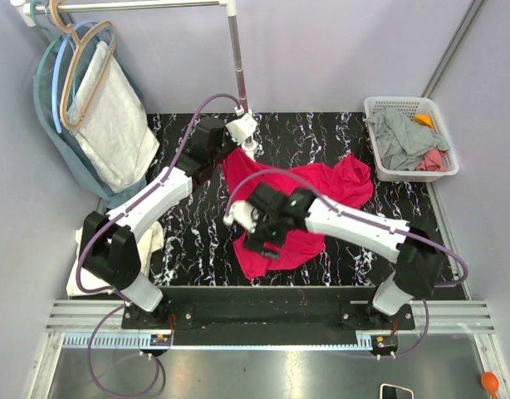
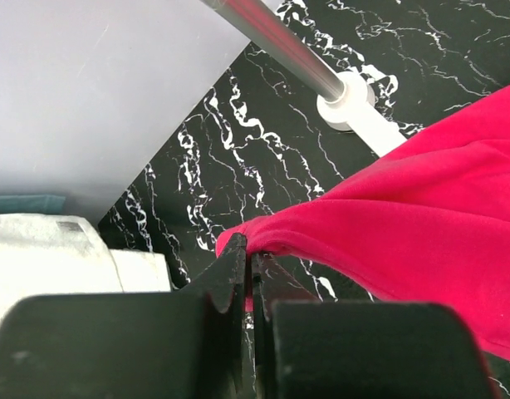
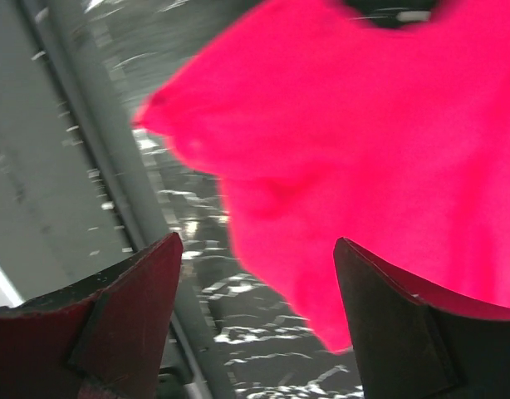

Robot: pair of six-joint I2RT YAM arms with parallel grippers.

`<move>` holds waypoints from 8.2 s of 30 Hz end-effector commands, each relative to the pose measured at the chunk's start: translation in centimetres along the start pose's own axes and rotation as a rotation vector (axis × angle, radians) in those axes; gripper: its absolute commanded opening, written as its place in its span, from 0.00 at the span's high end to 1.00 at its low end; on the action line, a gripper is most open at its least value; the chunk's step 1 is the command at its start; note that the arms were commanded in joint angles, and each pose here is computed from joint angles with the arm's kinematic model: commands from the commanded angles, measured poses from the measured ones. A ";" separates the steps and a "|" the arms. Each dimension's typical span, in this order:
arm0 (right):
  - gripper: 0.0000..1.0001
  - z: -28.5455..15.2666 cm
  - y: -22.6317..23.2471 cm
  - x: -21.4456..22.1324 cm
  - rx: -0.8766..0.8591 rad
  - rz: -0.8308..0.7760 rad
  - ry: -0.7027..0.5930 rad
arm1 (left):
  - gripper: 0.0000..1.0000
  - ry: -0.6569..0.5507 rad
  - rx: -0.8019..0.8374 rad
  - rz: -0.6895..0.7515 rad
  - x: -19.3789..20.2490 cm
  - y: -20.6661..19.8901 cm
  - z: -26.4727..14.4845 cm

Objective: Fold and stack the t-shirts
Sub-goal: Flatten the tshirt out

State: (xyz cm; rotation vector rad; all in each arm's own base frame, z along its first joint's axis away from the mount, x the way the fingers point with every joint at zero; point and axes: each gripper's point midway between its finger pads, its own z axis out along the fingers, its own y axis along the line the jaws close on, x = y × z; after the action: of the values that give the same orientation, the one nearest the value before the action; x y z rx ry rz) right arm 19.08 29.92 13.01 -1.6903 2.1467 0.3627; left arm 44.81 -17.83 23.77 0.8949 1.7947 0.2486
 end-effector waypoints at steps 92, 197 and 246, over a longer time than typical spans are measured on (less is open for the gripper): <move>1.00 -43.1 -32.7 3.9 1.430 0.280 -0.231 | 1.00 -0.298 -0.595 -0.136 -13.3 22.1 -18.1; 0.96 -14.9 -1.7 21.1 0.252 0.358 -0.025 | 1.00 0.577 0.718 0.311 23.1 -15.2 -22.0; 1.00 -48.5 -15.2 6.8 1.226 0.259 -0.405 | 1.00 -0.223 -0.318 0.027 -7.1 13.5 -27.7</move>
State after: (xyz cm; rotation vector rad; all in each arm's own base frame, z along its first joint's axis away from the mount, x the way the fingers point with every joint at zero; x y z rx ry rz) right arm 30.73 0.49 52.74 -0.5144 1.6586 -0.4158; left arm 30.69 -9.01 45.20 0.7617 1.5672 0.3947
